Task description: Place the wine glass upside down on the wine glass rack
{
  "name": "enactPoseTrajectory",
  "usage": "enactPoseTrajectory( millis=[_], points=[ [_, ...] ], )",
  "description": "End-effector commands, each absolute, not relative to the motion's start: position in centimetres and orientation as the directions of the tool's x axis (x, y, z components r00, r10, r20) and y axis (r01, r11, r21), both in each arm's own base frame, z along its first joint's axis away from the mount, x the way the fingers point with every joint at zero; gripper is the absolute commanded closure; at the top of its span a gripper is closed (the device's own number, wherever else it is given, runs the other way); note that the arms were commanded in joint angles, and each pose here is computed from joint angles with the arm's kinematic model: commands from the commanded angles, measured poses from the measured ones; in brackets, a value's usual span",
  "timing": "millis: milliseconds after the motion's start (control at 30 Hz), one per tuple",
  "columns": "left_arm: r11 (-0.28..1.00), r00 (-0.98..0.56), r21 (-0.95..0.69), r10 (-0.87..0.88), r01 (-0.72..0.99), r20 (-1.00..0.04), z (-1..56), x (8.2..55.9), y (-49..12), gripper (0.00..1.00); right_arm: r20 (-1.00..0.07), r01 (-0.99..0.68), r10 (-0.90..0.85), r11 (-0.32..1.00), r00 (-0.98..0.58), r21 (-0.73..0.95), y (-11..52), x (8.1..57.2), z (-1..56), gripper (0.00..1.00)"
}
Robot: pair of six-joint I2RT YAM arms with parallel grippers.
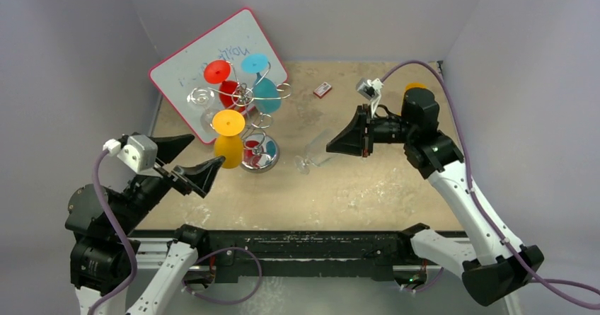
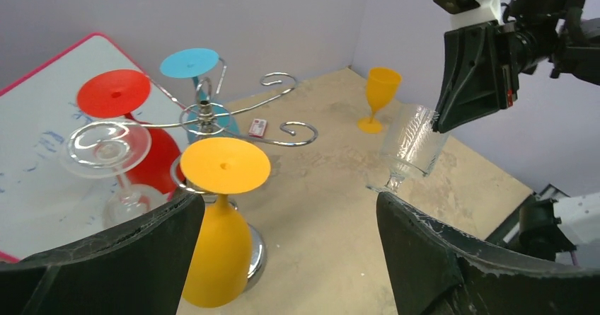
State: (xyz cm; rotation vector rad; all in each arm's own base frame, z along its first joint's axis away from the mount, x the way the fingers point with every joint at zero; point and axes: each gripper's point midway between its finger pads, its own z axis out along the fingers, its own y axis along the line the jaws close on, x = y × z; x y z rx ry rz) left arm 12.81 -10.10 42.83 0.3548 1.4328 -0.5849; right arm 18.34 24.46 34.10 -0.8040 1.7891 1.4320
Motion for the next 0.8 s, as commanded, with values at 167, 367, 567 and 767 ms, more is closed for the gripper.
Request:
enactPoseTrajectory(
  millis=[167,367,567,767],
  points=[
    [0.614,0.028,-0.053,-0.121,0.787,-0.992,41.6,13.0,-14.6,0.11,-0.861,-0.857,0.015,-0.101,-0.508,0.504,24.6,13.4,38.6,1.00],
    [0.548,0.062,0.008,-0.081,0.836,-0.995,40.5,13.1,-15.6,0.12,-0.831,-0.822,0.022,-0.166,-0.555,0.545,24.7,12.3,38.8,1.00],
    [0.432,0.097,0.095,0.017,0.897,-0.995,38.2,12.0,-16.5,0.11,-0.801,-0.786,0.034,-0.221,-0.597,0.577,25.8,11.6,40.3,1.00],
    [0.307,0.129,0.127,0.014,0.943,-0.992,38.4,10.1,-17.4,0.11,-0.742,-0.717,0.049,-0.307,-0.668,0.625,27.4,11.1,41.3,1.00]
  ],
)
